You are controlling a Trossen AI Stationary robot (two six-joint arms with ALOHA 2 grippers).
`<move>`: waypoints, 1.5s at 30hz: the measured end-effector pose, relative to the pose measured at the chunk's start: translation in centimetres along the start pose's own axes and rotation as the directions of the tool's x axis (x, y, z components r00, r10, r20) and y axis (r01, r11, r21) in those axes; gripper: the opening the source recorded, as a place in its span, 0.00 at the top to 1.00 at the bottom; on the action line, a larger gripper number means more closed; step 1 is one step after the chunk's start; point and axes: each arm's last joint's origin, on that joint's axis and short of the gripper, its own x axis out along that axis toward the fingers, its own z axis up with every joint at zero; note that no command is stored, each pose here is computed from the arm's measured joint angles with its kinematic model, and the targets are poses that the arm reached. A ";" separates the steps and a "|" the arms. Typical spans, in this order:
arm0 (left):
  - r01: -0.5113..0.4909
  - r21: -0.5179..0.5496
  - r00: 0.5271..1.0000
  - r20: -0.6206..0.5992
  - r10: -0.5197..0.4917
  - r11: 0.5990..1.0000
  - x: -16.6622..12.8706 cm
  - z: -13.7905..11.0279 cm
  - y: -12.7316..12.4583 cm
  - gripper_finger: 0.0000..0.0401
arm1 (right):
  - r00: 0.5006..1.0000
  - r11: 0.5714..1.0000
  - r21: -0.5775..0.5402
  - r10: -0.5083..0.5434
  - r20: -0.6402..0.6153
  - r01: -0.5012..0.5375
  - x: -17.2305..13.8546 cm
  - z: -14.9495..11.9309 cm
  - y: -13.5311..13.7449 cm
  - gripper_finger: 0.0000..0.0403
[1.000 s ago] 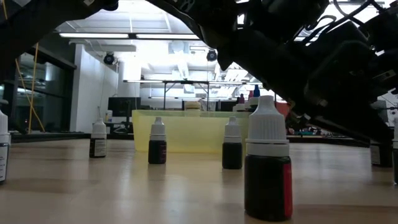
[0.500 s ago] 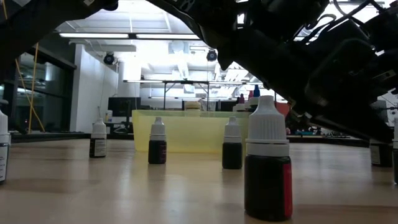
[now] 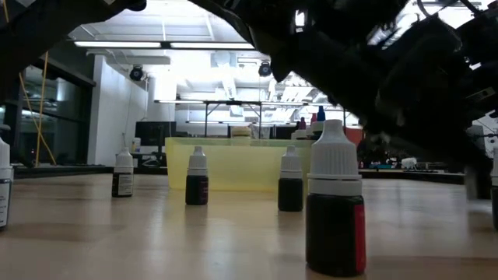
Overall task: Pick & Place food coloring
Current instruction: Put the small brown food coloring bottle into the yellow container
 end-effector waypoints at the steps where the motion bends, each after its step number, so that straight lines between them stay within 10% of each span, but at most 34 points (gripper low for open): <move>1: -0.002 0.003 1.000 0.015 0.002 1.000 -0.2 0.4 0.0 0.91 | 1.000 1.000 0.000 0.000 0.000 0.000 0.0 0.0 0.0 1.00; 26: -0.234 -0.045 0.969 -0.098 0.229 0.971 -12.4 6.6 2.1 0.91 | 1.000 1.000 0.000 0.000 0.000 0.000 0.0 0.0 0.0 1.00; 45: -0.424 -0.259 0.900 -0.018 0.434 0.868 -22.6 -2.8 2.7 0.91 | 1.000 1.000 0.000 -0.001 -0.005 0.001 0.0 -0.1 0.0 1.00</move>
